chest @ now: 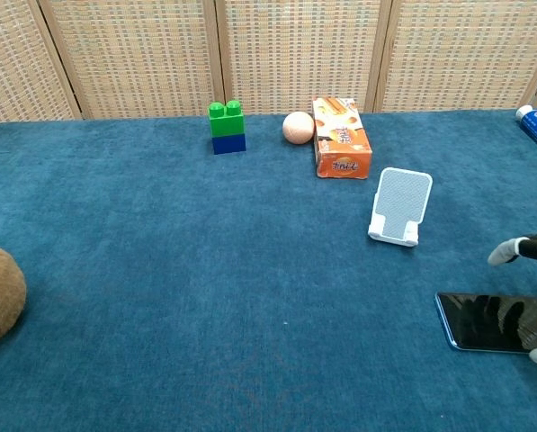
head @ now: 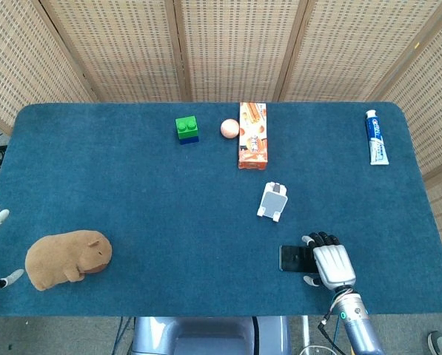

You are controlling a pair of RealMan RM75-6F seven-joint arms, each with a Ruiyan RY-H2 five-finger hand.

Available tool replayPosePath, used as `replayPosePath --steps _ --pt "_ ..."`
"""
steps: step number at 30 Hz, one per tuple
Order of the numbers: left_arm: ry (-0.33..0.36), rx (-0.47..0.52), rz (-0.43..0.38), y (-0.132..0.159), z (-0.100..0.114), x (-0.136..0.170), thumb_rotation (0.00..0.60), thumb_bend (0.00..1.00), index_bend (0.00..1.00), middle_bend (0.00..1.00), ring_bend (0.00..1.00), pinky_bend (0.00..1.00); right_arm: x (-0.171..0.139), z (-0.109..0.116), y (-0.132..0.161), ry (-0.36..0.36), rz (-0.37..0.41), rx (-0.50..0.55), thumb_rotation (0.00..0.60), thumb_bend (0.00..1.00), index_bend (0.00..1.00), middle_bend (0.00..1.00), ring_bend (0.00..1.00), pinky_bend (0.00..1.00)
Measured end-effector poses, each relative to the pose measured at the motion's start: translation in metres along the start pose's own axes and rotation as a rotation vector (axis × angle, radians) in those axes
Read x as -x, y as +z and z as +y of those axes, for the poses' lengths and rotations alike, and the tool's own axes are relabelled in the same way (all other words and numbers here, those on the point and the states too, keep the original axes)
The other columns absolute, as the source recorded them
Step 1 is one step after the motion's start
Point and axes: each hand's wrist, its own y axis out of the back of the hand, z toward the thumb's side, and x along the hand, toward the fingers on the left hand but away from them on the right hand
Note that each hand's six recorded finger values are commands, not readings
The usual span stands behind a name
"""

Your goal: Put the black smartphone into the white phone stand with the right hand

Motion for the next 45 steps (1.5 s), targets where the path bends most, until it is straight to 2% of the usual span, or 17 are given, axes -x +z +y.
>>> replayPosePath --steps 4,16,35,45 --pt "0.0 -0.001 -0.003 0.001 0.0 0.001 0.6 0.0 0.0 0.0 0.0 0.0 0.003 -0.003 -0.008 0.005 -0.017 -0.003 0.6 0.1 0.23 0.22 0.17 0.21" --pt "-0.002 0.006 0.008 -0.002 0.001 0.0 0.6 0.0 0.0 0.0 0.0 0.0 0.011 -0.011 -0.017 0.035 -0.027 -0.022 0.6 0.1 0.23 0.22 0.17 0.22" --pt "-0.016 -0.004 0.011 0.0 -0.002 -0.002 0.6 0.0 0.0 0.0 0.0 0.0 0.016 -0.021 -0.02 0.081 -0.009 -0.03 0.6 0.14 0.23 0.22 0.18 0.22" --pt "-0.021 -0.006 0.013 0.0 -0.003 -0.002 0.6 0.0 0.0 0.0 0.0 0.0 0.02 -0.029 -0.018 0.111 0.009 -0.026 0.6 0.19 0.24 0.29 0.23 0.24"
